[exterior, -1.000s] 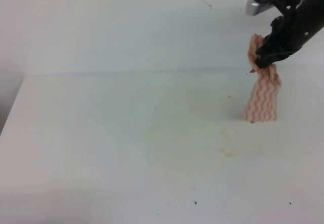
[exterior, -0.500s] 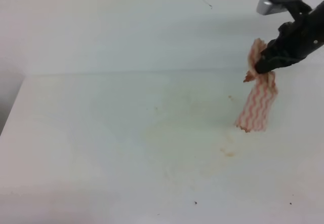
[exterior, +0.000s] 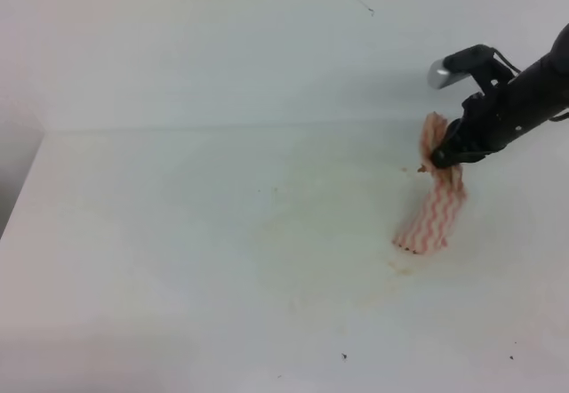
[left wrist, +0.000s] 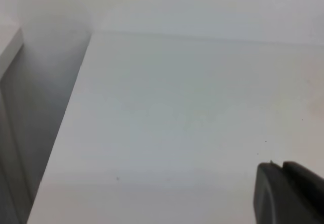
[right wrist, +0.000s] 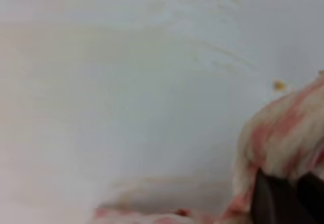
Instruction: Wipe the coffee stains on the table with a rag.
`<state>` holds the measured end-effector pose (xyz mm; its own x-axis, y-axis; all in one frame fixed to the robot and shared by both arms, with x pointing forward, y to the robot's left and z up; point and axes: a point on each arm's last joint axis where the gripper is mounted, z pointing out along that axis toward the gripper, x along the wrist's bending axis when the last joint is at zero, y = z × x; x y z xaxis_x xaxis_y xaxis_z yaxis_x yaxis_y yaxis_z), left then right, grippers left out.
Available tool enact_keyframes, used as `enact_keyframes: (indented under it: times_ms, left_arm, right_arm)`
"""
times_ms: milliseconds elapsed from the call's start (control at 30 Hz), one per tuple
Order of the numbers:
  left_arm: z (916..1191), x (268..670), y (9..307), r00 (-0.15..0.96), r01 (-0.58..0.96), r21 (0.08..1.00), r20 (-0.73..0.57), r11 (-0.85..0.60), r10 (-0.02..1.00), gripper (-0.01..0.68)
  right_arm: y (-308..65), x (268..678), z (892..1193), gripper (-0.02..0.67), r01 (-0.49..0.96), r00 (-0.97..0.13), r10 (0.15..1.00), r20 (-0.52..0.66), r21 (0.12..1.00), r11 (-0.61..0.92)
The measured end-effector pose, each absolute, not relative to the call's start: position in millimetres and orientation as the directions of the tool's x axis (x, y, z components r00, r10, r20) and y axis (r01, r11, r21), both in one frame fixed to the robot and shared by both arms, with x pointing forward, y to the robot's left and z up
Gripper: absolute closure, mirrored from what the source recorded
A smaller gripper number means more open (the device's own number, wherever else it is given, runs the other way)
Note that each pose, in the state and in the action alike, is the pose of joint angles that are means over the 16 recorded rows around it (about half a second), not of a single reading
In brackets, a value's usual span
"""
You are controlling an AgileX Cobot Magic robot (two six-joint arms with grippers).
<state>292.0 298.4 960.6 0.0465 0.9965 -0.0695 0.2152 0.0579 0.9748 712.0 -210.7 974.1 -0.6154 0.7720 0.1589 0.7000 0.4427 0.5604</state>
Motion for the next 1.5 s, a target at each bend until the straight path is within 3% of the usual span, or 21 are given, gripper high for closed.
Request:
enact_keyframes:
  times_ms: [467, 800, 1167, 1333, 1500]
  left_arm:
    - [961, 292, 298, 0.047, 0.212, 0.975, -0.070, 0.058, 0.996, 0.675]
    - [961, 292, 298, 0.048, 0.209, 0.976, -0.070, 0.058, 0.996, 0.675]
    - [958, 292, 298, 0.046, 0.222, 0.973, -0.070, 0.058, 0.997, 0.675]
    - [958, 293, 298, 0.045, 0.226, 0.972, -0.069, 0.058, 0.997, 0.675]
    - [959, 292, 298, 0.045, 0.223, 0.973, -0.069, 0.058, 0.997, 0.675]
  right_arm:
    - [-191, 728, 898, 0.645, 0.771, -0.624, 0.725, 0.290, 0.375, 0.514]
    - [-160, 701, 894, 0.647, 0.788, -0.608, 0.693, 0.388, 0.185, 0.587]
    - [-144, 654, 881, 0.647, 0.828, -0.492, 0.781, 0.385, -0.070, 0.556]
    - [-152, 628, 868, 0.648, 0.862, -0.440, 0.818, 0.370, -0.080, 0.500]
    - [-170, 610, 876, 0.648, 0.903, -0.409, 0.842, 0.351, 0.024, 0.428]
